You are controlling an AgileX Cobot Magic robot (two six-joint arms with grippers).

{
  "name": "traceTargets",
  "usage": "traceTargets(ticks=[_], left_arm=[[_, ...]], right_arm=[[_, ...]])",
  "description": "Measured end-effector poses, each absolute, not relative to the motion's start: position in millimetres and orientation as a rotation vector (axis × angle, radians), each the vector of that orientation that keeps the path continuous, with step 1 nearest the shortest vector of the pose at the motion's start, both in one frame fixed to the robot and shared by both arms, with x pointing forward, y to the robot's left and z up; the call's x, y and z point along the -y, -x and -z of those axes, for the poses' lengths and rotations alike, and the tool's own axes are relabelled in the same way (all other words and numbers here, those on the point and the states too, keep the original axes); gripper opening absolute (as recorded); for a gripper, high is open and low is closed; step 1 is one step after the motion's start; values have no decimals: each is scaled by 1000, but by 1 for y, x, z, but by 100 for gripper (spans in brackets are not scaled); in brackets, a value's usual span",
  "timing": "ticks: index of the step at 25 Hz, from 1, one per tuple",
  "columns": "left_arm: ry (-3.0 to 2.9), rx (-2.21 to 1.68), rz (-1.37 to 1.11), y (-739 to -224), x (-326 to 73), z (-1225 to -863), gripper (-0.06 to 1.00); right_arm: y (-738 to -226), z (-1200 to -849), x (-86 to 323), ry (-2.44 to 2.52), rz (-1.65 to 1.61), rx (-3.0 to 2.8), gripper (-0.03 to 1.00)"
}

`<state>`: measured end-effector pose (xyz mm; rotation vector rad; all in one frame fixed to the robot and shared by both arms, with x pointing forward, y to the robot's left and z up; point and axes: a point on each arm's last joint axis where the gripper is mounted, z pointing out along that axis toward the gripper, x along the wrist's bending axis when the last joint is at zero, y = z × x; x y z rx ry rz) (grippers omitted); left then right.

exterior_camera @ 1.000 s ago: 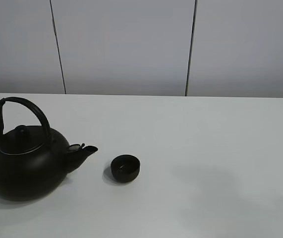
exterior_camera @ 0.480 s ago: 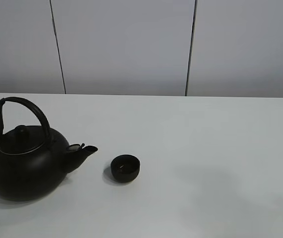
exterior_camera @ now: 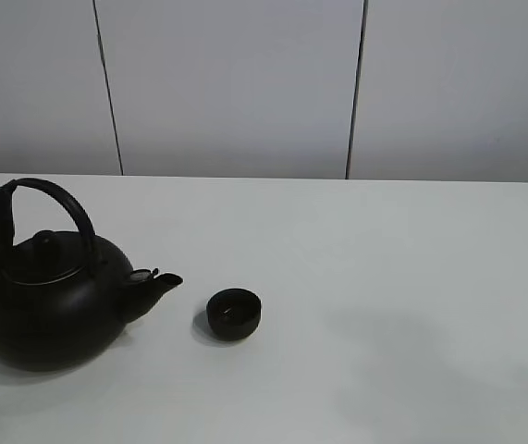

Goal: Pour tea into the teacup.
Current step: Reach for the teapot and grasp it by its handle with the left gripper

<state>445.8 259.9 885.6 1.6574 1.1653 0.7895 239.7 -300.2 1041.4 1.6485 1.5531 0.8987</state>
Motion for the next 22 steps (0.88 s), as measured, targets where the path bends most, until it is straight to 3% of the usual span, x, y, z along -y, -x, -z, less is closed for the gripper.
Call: traceTargets(ticks=[22], left_arm=[[-1585,-1017,-829,-486,-250,-904,42]], right_arm=[[-240,-1041,300,-1648,-900,-1552,56]])
